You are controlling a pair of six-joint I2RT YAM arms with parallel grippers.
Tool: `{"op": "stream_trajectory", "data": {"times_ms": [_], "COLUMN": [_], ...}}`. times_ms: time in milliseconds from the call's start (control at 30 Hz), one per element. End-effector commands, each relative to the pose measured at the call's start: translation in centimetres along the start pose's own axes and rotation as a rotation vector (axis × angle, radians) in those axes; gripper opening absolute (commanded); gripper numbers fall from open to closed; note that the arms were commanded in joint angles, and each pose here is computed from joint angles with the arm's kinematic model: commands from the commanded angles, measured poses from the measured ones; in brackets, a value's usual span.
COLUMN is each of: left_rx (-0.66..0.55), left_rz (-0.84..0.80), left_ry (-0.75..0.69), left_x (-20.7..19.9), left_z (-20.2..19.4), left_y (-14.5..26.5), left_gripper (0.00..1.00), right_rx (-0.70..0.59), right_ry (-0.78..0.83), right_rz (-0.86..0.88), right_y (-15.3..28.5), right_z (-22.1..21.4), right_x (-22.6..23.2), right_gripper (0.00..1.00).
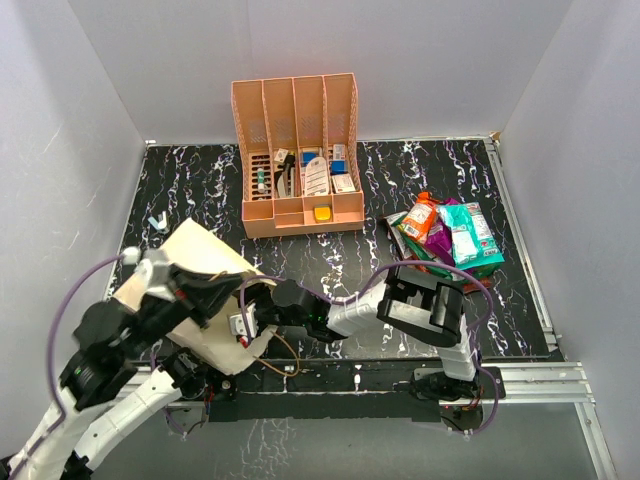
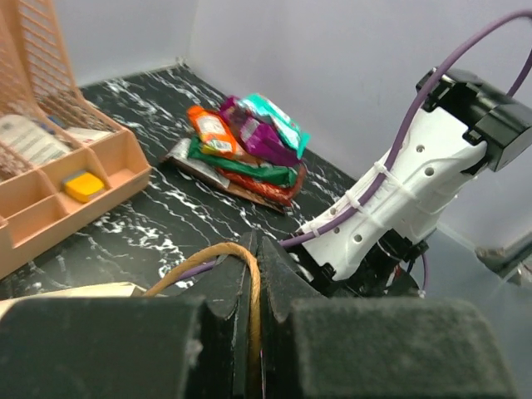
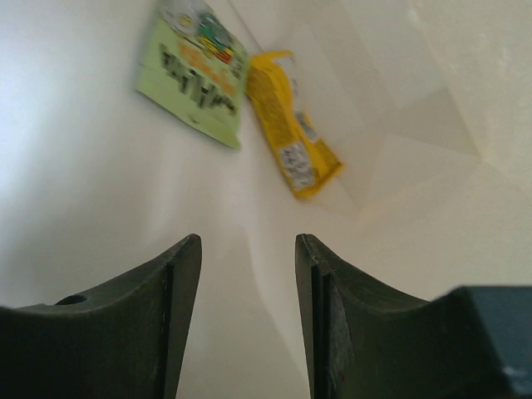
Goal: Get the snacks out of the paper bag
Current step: Adjust the paper bag at the center of the board.
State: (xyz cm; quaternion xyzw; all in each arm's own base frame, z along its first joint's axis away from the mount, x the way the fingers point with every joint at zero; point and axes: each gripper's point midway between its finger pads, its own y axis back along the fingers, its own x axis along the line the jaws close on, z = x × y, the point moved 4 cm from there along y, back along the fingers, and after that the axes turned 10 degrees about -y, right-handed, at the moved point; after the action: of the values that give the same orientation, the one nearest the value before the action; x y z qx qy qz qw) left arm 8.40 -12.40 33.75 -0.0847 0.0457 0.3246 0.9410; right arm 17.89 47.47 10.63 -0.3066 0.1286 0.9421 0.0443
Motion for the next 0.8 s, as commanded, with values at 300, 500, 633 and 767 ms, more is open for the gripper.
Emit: {"op": "stream_trajectory", "data": {"times_ms": [300, 500, 633, 767], "left_rx": [-0.052, -0.005, 0.066, 0.251], "left_rz": [-0.532, -0.582, -0.641, -0.554], "left_ry": [0.067, 0.148, 0.199, 0.166], "left_x": [-5.6, -6.4, -7.2, -6.4], "left_z": [2.6, 2.2, 1.4, -1.2], "left_y": [-11.7, -10.7, -9.5, -6.8], "left_gripper": [0.00, 0.00, 0.00, 0.00], "right_rx": [0.074, 0.043, -0.041, -0.097], "right_ry": [-0.098, -0.146, -0.148, -0.118], "right_rz": [-0.276, -0.173, -0.090, -0.005], "right_y": [11.5, 14.5, 13.6, 10.0], "right_z": [-0.1, 2.1, 4.8, 6.6], "right_x": [-4.3, 0.2, 3.3, 6.0], "right_gripper": [0.47, 0.46, 0.46, 0.46]}}
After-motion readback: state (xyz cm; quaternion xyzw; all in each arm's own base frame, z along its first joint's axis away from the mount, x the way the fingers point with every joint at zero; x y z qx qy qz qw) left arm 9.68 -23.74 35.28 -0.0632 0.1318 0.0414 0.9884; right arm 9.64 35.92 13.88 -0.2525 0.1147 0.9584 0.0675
